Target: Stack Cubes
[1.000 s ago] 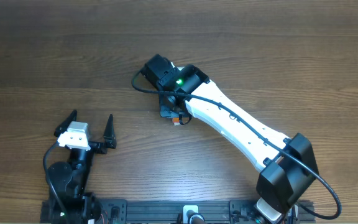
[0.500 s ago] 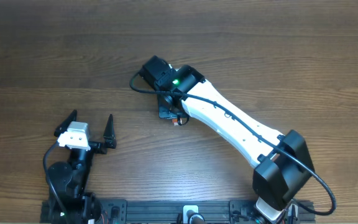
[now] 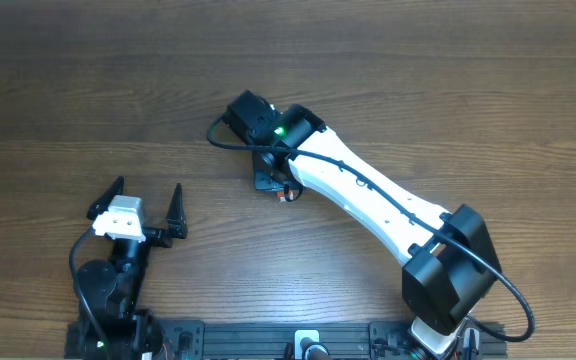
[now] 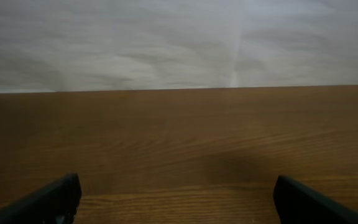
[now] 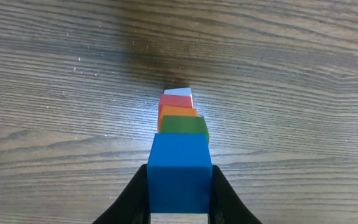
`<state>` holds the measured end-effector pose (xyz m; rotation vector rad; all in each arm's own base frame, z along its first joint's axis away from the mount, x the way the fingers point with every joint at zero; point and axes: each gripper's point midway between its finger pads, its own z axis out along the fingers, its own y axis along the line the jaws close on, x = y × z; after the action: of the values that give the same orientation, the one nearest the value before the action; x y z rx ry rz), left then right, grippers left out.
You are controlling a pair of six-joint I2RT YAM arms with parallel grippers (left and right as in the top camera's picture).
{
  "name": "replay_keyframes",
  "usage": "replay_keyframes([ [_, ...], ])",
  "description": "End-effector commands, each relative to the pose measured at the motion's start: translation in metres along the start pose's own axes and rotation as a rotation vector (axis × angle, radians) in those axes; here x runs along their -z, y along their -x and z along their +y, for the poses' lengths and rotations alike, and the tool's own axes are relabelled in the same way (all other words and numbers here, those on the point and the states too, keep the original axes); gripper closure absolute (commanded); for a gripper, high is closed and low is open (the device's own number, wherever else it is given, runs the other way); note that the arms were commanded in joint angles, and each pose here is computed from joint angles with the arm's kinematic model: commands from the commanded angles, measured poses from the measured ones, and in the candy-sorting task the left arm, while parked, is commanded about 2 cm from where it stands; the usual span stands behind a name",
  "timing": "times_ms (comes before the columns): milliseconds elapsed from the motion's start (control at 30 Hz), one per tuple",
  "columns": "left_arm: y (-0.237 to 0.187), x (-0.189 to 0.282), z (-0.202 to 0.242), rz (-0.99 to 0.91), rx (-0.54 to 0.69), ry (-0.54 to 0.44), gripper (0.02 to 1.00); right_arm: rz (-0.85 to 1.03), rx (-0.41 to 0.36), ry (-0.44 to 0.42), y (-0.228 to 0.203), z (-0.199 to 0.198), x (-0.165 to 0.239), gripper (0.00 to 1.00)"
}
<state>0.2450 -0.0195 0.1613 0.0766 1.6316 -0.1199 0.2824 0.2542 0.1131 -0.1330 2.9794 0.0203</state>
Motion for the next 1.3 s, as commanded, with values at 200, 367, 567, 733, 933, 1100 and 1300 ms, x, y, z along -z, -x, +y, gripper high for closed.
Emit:
replay_keyframes([
  [200,-0.001,0.0,0.0,-0.003,-0.015,-0.004,0.02,-0.01,0.001,0.007,0.004,0.007,-0.001,0.649],
  [367,-0.001,0.0,0.0,-0.003,-0.015,-0.004,0.018,-0.01,0.001,0.006,0.004,0.007,-0.001,0.496],
  [567,-0.001,0.0,0.0,-0.003,-0.015,-0.004,0.018,-0.01,0.001,0.006,0.004,0.007,-0.001,0.009],
  [733,-0.001,0.0,0.0,-0.003,-0.015,-0.004,0.02,-0.055,0.023,0.024,0.012,0.009,0.006,0.007],
  [933,-0.001,0.0,0.0,-0.003,-0.015,-0.004,0.018,-0.273,0.065,0.065,0.067,0.0,0.048,0.007],
  [1100,-0.001,0.0,0.0,-0.003,-0.015,-0.004,0.018,-0.537,-0.013,0.005,0.124,-0.08,0.126,0.007],
  [1300,-0.001,0.0,0.0,-0.003,-0.015,-0.004,0.018,-0.67,-0.125,-0.134,0.12,-0.188,0.182,0.009],
])
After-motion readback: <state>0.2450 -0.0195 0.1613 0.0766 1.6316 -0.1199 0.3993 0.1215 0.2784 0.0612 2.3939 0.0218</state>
